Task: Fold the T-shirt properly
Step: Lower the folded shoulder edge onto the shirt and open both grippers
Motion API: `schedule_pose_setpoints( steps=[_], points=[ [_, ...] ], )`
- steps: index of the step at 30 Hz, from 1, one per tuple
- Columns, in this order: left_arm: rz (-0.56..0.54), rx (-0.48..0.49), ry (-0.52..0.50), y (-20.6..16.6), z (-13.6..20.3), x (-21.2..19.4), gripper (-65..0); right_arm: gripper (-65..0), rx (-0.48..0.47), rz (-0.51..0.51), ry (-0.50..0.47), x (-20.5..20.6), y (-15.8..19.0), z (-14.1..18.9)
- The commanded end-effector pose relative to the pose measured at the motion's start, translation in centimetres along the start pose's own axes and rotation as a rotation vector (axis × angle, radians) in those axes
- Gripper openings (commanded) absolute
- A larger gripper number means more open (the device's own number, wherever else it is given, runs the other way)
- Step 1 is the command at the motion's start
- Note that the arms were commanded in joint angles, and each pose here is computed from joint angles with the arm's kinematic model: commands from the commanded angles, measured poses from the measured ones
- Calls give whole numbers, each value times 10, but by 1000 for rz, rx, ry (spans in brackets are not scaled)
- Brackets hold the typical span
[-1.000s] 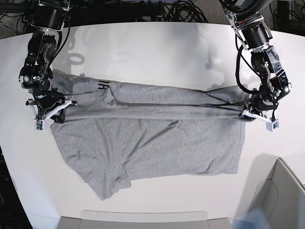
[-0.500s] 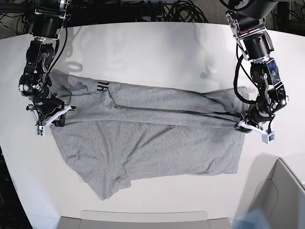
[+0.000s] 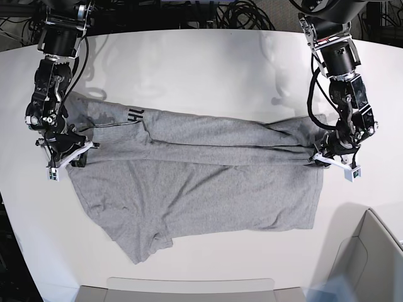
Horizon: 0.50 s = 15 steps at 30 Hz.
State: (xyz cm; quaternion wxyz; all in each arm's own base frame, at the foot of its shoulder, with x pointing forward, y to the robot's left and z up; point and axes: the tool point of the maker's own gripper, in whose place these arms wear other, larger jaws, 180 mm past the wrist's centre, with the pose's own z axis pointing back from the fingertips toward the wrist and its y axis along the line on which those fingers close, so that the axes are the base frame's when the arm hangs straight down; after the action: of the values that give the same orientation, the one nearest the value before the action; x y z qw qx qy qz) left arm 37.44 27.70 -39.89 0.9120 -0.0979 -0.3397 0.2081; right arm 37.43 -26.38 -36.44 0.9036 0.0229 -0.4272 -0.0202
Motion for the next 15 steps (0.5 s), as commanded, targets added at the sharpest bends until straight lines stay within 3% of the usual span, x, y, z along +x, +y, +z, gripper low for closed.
schedule_pose_setpoints(
  steps=[1,6,15],
  points=[
    [-13,-14,-77,-6,7,29,-486,-533,-11,15,-77,29,-6,5],
    [-8,-13,-81,-4,8,30,-486,-457,-4,37,-115,43,-1,11],
    [-18,9,-94,7,13,39,-486,-448,-4,54,-179,64,2,22]
  ],
)
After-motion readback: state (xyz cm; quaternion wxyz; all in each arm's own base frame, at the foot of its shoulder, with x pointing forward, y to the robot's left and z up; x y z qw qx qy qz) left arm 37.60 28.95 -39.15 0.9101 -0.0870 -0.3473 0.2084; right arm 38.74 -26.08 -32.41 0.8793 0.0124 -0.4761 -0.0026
